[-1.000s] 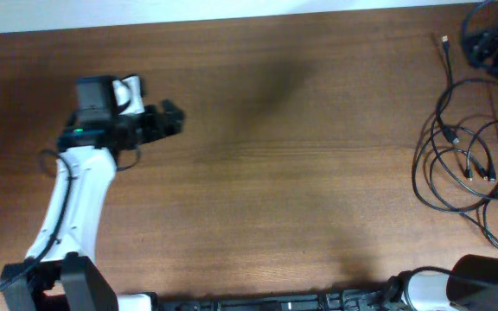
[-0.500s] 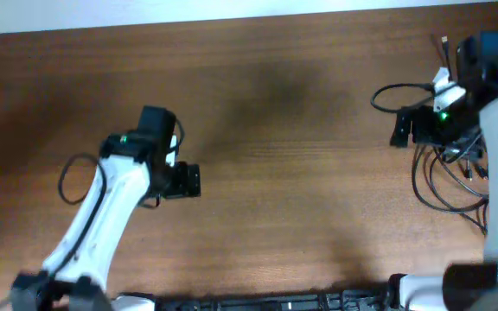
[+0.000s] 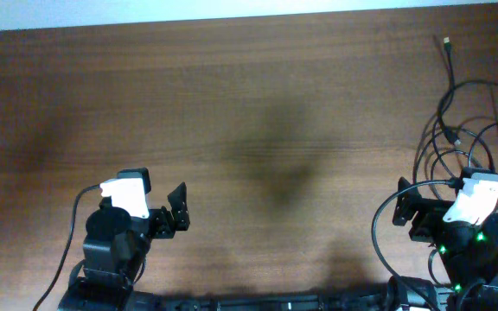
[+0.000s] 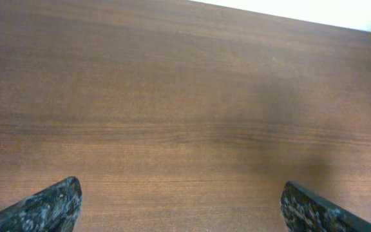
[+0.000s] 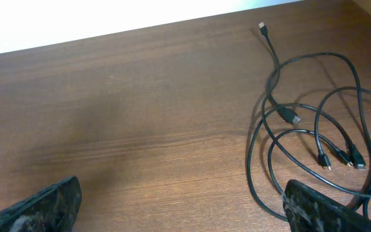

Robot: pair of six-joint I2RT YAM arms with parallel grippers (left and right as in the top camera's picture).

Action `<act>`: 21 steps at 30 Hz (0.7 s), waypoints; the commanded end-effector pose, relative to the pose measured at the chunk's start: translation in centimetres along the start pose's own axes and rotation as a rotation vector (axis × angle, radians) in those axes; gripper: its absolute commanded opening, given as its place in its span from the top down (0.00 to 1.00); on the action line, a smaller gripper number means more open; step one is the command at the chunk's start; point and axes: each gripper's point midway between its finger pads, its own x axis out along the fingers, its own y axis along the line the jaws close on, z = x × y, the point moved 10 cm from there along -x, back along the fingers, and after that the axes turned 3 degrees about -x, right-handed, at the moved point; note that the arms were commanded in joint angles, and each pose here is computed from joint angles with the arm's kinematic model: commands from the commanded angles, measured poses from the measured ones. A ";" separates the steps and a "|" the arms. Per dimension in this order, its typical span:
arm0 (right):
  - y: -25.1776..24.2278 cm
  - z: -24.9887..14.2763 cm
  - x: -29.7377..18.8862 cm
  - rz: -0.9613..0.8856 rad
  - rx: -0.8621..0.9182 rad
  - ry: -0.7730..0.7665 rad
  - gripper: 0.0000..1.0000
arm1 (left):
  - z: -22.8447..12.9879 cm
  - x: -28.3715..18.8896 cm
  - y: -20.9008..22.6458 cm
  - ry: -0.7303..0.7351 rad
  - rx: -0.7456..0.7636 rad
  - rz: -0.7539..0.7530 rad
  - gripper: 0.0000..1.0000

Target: Untangle cables

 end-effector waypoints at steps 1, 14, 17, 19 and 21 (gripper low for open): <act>0.0 -0.2 0.2 -0.005 0.002 0.005 0.02 | -0.7 0.0 0.3 0.039 0.010 0.022 0.01; 0.4 -6.3 2.2 0.051 -0.096 -0.155 0.01 | -2.0 -0.1 0.7 0.128 0.010 0.048 0.01; 1.0 -6.9 4.8 0.131 -0.103 -0.312 0.01 | -2.0 -0.1 0.7 0.128 0.010 0.048 0.01; 1.4 -6.4 5.6 0.166 -0.108 -0.410 0.01 | -2.0 -0.1 0.7 0.128 0.010 0.048 0.01; 1.6 -6.3 6.4 0.192 -0.114 -0.483 0.01 | -2.0 -0.1 0.7 0.128 0.010 0.048 0.01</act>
